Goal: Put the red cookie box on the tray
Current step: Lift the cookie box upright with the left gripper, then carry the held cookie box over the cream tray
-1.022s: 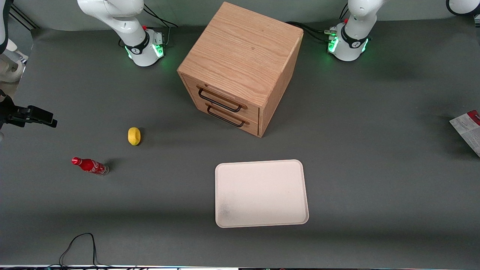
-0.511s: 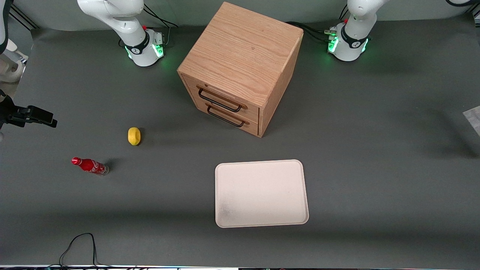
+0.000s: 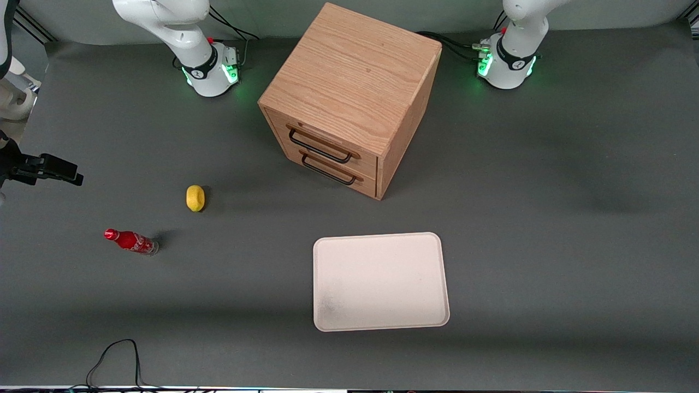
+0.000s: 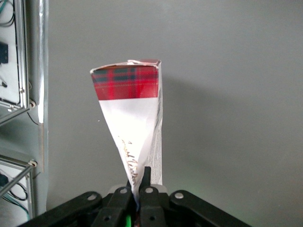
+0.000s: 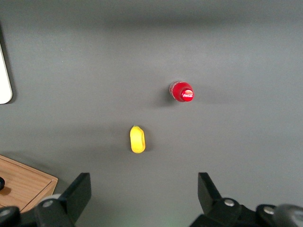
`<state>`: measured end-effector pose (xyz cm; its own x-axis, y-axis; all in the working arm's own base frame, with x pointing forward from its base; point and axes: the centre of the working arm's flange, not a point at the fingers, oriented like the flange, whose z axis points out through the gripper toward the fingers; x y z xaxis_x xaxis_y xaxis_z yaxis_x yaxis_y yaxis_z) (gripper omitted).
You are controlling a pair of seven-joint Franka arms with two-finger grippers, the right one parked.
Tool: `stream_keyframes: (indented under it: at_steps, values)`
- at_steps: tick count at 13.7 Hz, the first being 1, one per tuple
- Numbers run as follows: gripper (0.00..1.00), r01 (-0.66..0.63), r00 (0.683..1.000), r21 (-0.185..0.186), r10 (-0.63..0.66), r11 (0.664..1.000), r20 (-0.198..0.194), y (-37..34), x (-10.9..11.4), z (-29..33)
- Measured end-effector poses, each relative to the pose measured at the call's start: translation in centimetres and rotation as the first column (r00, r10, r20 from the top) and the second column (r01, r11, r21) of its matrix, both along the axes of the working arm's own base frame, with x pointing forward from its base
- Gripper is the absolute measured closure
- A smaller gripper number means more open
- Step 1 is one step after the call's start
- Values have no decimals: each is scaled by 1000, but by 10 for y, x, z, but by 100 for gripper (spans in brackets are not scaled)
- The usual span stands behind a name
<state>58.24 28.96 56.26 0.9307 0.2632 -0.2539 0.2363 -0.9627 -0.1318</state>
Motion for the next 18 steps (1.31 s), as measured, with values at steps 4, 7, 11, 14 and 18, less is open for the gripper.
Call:
stream_keyframes:
  at_steps: [4,7,11,14,18]
  values:
    - [97,65,998,-2,-65,998,-10,-97,45,-18]
    - [97,57,998,-57,-56,997,15,-199,70,-24]
    - [97,23,1000,-57,-22,998,19,-350,77,-32]
    - [97,17,999,-110,-12,994,44,-430,81,-51]
    - [97,13,995,-206,7,978,95,-491,95,-84]
